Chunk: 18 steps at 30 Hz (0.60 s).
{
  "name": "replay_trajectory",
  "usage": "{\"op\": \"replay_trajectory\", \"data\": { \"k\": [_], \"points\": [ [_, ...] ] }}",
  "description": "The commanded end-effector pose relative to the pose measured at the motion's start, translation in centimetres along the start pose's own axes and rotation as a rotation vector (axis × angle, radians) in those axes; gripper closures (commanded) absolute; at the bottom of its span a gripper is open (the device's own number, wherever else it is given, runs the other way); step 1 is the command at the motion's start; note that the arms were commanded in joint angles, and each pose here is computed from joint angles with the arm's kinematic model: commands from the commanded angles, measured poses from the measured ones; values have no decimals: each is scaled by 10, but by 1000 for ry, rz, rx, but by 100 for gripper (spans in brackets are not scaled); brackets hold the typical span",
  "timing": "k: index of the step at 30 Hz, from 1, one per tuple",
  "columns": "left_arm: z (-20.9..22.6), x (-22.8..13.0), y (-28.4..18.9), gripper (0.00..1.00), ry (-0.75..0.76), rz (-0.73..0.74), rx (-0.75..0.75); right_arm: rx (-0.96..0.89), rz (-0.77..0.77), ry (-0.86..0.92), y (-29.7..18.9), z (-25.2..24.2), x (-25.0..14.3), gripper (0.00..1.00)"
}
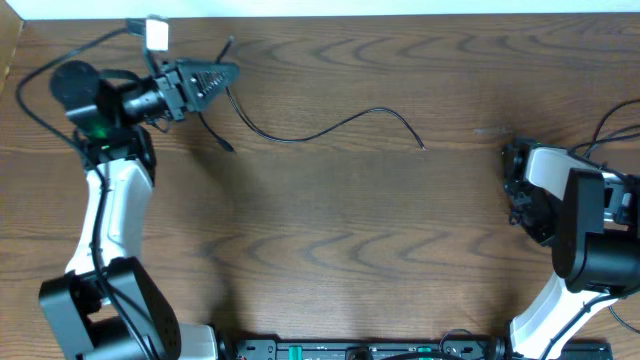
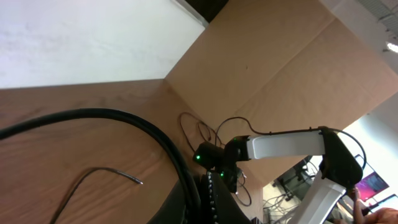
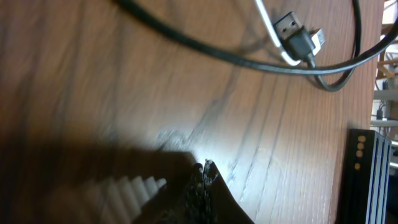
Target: Untangle cables
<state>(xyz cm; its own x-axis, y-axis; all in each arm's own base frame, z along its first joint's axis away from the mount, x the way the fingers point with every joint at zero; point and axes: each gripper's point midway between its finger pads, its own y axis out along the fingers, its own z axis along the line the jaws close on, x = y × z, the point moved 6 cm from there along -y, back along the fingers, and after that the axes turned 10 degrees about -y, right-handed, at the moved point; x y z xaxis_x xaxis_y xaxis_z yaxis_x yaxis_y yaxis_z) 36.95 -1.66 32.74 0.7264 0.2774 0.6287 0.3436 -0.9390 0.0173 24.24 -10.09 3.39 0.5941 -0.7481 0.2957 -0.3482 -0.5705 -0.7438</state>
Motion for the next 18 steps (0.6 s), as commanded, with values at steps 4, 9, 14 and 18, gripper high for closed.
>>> {"op": "replay_trajectory", "data": {
  "k": [4,9,14,18],
  "points": [
    [25,-15,17,93,-6,-1,4,74,338,80,43,11,-38,99],
    [30,-22,29,93,-27,15,2,69,312,165,58,4,-21,99],
    [41,-29,48,93,-44,-3,54,191,243,109,74,13,6,99],
    [68,-47,62,93,-84,-18,217,338,131,-56,79,28,31,99]
  ]
}}
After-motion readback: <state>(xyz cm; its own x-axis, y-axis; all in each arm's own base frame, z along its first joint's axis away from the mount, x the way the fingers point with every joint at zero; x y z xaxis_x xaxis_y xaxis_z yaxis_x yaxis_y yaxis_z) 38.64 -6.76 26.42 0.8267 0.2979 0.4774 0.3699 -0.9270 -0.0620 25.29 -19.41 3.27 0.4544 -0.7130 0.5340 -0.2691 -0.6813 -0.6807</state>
